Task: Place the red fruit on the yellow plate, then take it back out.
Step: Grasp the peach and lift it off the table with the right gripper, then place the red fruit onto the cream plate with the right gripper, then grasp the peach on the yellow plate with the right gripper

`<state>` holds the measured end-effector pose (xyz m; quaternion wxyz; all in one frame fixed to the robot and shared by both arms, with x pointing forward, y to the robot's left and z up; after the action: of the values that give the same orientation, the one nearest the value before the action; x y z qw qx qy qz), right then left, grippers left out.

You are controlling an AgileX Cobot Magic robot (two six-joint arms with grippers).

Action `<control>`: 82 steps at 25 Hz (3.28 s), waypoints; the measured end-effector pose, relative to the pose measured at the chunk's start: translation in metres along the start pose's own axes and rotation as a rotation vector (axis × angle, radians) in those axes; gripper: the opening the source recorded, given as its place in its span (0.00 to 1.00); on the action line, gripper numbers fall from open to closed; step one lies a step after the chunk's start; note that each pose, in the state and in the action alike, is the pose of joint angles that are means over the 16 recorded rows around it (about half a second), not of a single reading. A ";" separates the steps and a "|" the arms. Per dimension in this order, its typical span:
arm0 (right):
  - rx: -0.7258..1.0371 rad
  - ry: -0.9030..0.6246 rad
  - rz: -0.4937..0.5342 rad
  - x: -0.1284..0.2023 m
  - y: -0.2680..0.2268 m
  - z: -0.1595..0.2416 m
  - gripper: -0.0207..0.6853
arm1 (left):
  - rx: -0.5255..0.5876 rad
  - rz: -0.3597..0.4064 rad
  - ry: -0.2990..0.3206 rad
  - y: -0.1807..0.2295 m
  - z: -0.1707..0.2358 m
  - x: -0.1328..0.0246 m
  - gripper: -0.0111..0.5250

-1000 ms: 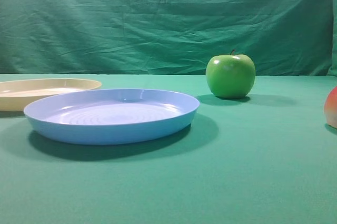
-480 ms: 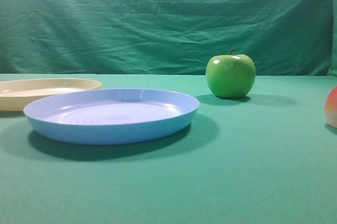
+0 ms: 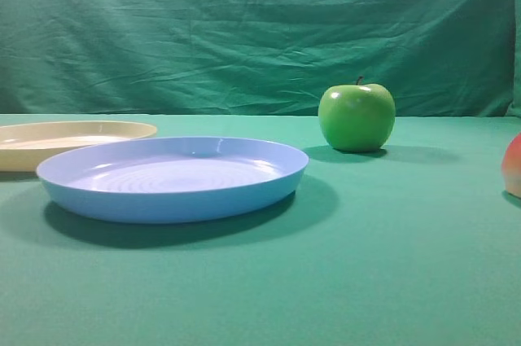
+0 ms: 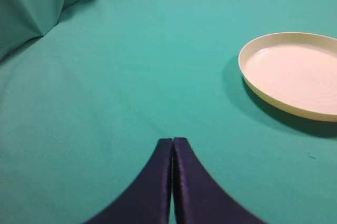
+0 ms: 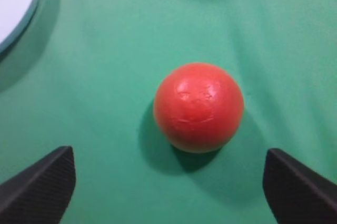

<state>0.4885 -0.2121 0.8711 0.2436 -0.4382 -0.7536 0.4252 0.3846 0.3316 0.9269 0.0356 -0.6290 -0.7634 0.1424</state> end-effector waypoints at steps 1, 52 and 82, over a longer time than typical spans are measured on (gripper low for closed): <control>0.008 0.008 0.000 -0.001 0.004 0.000 0.93 | 0.000 0.000 0.000 0.000 0.000 0.000 0.02; -0.375 -0.551 -0.350 0.234 0.083 -0.287 0.38 | 0.000 0.000 0.000 0.000 0.000 0.000 0.02; -0.243 -0.442 -0.410 0.159 -0.057 -0.286 0.06 | 0.000 0.000 0.000 0.000 0.000 0.000 0.02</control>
<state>0.5950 0.0339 1.0681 0.1007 -0.2003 -0.9061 0.3589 0.3846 0.3316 0.9269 0.0356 -0.6290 -0.7634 0.1424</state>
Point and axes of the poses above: a point on each arm's last joint axis where the gripper is mounted, y pointing out along that axis toward the gripper, x along the wrist's bending axis when the last joint is at zero, z = x × y, the point moved 10 cm from there along y, pointing out along that axis toward the gripper, and after that the axes turned 8 degrees about -y, right-handed, at the moved point
